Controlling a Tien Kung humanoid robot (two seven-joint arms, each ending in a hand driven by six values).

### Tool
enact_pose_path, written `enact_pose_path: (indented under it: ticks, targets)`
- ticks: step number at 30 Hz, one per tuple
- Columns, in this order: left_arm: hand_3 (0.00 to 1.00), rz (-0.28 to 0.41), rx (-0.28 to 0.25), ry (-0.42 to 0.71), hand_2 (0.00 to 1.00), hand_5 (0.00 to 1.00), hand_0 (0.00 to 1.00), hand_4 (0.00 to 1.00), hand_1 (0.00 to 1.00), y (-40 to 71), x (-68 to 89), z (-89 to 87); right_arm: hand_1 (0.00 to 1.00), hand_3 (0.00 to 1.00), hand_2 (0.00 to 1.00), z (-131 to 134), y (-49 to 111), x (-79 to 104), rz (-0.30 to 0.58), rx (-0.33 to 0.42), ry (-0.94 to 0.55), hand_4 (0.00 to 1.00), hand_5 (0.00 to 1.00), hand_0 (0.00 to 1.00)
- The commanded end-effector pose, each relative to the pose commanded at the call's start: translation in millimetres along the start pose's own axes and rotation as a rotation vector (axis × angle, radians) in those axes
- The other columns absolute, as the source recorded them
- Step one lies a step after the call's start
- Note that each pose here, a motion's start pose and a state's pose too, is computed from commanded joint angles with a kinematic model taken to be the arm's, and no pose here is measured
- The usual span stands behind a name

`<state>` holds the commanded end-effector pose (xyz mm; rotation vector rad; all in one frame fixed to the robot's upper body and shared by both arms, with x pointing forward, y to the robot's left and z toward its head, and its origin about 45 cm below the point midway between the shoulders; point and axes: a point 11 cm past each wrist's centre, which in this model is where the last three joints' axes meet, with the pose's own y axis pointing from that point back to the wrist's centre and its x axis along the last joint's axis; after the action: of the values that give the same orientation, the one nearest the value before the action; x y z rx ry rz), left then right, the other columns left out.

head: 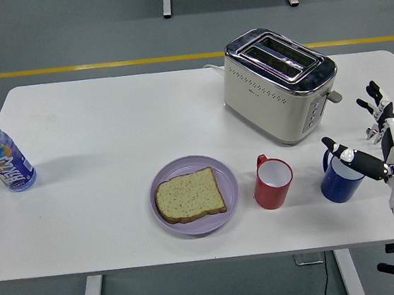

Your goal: Pick up the cup,pour liquid into bread,place the cup on the desk

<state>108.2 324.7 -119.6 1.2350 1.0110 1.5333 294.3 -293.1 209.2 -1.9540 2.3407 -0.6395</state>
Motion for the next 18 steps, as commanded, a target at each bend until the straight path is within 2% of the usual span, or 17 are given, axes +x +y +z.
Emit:
enact_pose_path:
  ticks: [1, 2, 13, 14, 18]
  targets:
    - [0.542, 0.000, 0.000, 0.001, 0.698, 0.998, 0.679, 0.251, 0.683, 0.0, 0.0, -0.1, 0.856, 0.998, 0.959, -4, -1.7, 2.5, 0.019, 0.001, -0.032, 0.998, 0.092, 0.976]
    - [0.542, 0.000, 0.000, 0.001, 0.698, 0.998, 0.679, 0.251, 0.683, 0.0, 0.0, -0.3, 0.811, 0.959, 0.919, -6, -2.8, 4.5, 0.035, -0.002, -0.057, 0.998, 0.079, 0.910]
    - [0.542, 0.000, -0.003, 0.002, 0.698, 0.998, 0.679, 0.251, 0.683, -0.1, 0.3, 0.4, 0.786, 0.919, 0.891, -5, -13.4, 30.2, 0.186, -0.060, -0.200, 0.998, 0.082, 0.887]
    - [0.542, 0.000, -0.003, 0.002, 0.698, 0.998, 0.679, 0.251, 0.683, -0.1, 0.4, 0.5, 0.642, 0.732, 0.711, -4, -14.0, 32.0, 0.198, -0.065, -0.212, 0.882, 0.097, 0.741]
    - [0.542, 0.001, -0.003, 0.002, 0.698, 0.998, 0.679, 0.251, 0.683, -0.1, 0.8, 0.2, 0.642, 0.732, 0.711, 2, -16.9, 41.3, 0.259, -0.098, -0.281, 0.882, 0.097, 0.741]
